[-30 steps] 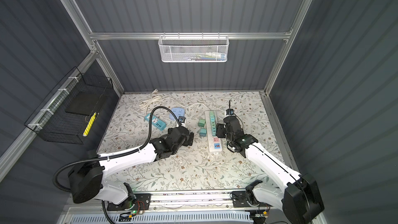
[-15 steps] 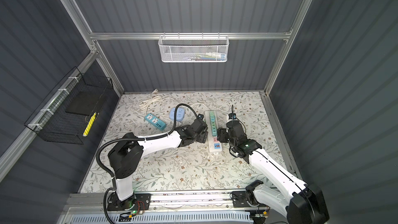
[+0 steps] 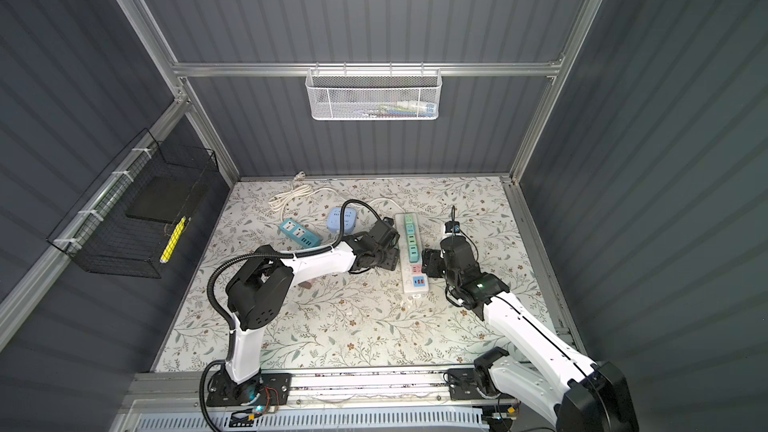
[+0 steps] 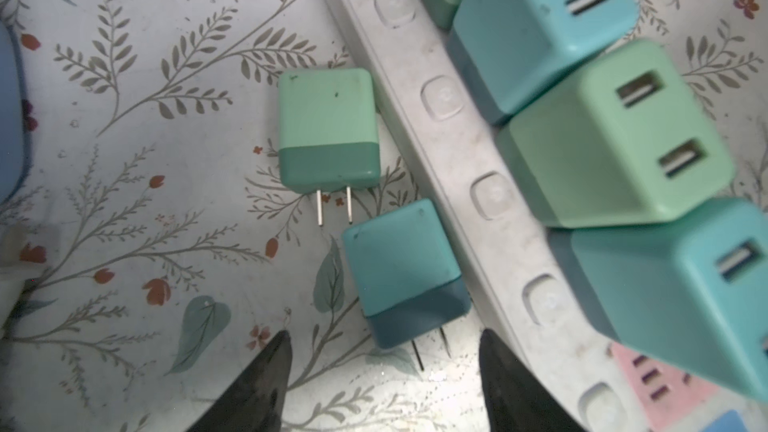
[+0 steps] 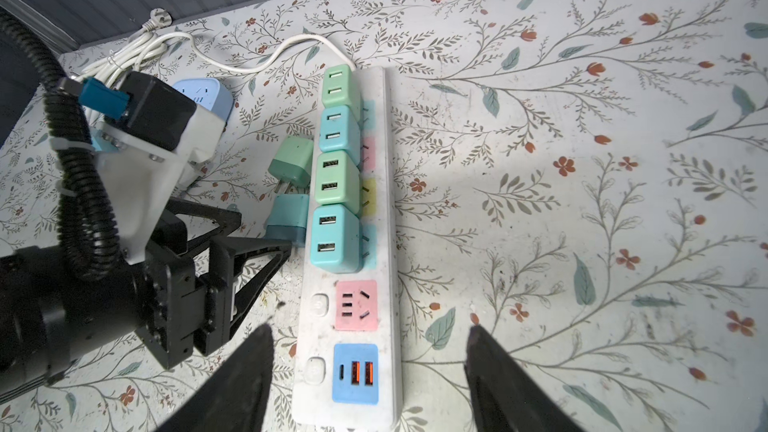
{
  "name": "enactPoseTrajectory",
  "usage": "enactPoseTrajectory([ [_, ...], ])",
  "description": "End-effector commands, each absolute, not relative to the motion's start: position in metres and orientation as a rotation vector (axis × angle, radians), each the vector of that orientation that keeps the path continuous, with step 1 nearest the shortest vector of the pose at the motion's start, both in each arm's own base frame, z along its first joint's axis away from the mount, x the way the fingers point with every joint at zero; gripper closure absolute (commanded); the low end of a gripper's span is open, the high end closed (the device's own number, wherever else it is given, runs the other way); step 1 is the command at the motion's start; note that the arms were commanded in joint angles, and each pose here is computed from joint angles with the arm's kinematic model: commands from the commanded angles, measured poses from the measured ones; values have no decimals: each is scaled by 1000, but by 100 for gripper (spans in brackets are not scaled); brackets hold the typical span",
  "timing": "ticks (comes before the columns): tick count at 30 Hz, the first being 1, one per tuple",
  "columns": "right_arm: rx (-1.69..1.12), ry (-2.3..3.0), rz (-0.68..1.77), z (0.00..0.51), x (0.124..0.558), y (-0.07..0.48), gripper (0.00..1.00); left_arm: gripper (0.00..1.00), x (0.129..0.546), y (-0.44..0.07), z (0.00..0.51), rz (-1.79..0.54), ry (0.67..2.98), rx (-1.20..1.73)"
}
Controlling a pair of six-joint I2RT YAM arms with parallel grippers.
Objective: Insert the plug
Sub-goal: 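Lower the left gripper onto the loose dark-teal adapter and close it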
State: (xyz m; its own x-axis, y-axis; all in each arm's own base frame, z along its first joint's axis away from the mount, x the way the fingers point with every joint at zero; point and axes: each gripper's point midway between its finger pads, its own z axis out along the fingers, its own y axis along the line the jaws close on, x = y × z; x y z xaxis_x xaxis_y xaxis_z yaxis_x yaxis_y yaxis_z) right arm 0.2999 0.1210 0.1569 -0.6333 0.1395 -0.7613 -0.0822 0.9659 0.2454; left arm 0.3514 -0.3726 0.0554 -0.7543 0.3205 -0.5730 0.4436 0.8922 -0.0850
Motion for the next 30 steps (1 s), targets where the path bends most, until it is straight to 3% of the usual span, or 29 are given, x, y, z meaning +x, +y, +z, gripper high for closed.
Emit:
enactPoseTrajectory([
  [1, 44, 2237, 332, 153, 300, 121, 27, 28, 350, -379, 66, -324, 2479, 565],
  [11, 40, 2249, 330, 149, 300, 121, 25, 29, 367, -375, 52, -187, 2516, 485],
  [23, 41, 2250, 334, 148, 300, 120, 25, 34, 366, -372, 42, -183, 2521, 478],
  [30, 39, 2253, 336, 147, 299, 121, 22, 32, 359, -391, 52, -327, 2513, 529],
])
